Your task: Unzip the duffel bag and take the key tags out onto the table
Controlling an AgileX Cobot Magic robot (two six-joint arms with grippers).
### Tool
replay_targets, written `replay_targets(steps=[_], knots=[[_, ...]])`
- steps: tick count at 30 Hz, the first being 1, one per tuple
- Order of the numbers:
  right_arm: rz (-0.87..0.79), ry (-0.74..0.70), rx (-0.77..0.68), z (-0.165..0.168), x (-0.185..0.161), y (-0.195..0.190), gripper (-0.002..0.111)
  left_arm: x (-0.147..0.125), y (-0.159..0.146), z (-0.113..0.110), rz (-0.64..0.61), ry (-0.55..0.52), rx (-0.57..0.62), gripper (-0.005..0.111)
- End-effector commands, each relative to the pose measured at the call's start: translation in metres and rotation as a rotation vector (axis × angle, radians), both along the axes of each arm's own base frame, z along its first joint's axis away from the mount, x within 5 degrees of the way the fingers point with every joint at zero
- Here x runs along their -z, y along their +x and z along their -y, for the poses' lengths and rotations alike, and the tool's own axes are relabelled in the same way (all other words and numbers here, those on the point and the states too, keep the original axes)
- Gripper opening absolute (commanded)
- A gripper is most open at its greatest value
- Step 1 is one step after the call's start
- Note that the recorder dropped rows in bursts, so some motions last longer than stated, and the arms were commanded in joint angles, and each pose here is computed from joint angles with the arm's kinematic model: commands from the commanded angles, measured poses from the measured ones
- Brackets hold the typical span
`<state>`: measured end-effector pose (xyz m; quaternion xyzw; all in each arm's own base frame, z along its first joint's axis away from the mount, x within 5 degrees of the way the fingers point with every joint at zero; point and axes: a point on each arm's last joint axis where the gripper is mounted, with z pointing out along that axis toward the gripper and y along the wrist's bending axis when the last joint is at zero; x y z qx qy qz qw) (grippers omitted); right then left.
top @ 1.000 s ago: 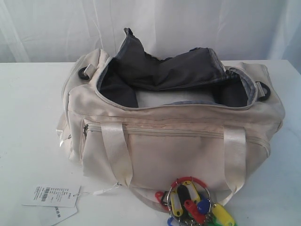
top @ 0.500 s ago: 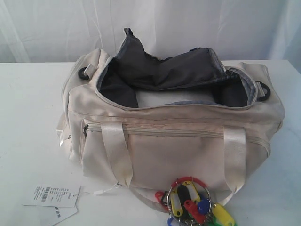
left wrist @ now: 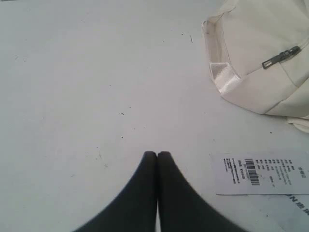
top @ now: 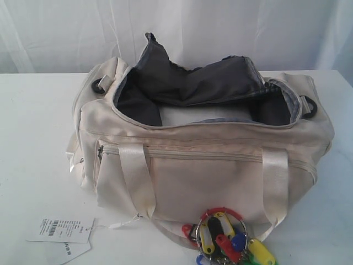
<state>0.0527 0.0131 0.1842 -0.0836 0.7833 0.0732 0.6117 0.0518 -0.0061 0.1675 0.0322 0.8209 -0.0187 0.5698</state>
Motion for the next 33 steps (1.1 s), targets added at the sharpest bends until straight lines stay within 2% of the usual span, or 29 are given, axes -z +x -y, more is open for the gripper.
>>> replay_targets(steps=[1,33], knots=[[0.015,0.001,-0.003,-0.0001,-0.0004,-0.0002,0.0,0.0006,-0.0002,0.0002,0.001,-0.008,-0.001,0.0],[-0.004,-0.003,-0.003,0.0,0.0013,-0.0006,0.0,0.0006,-0.0002,0.0002,0.001,-0.008,-0.001,0.0]])
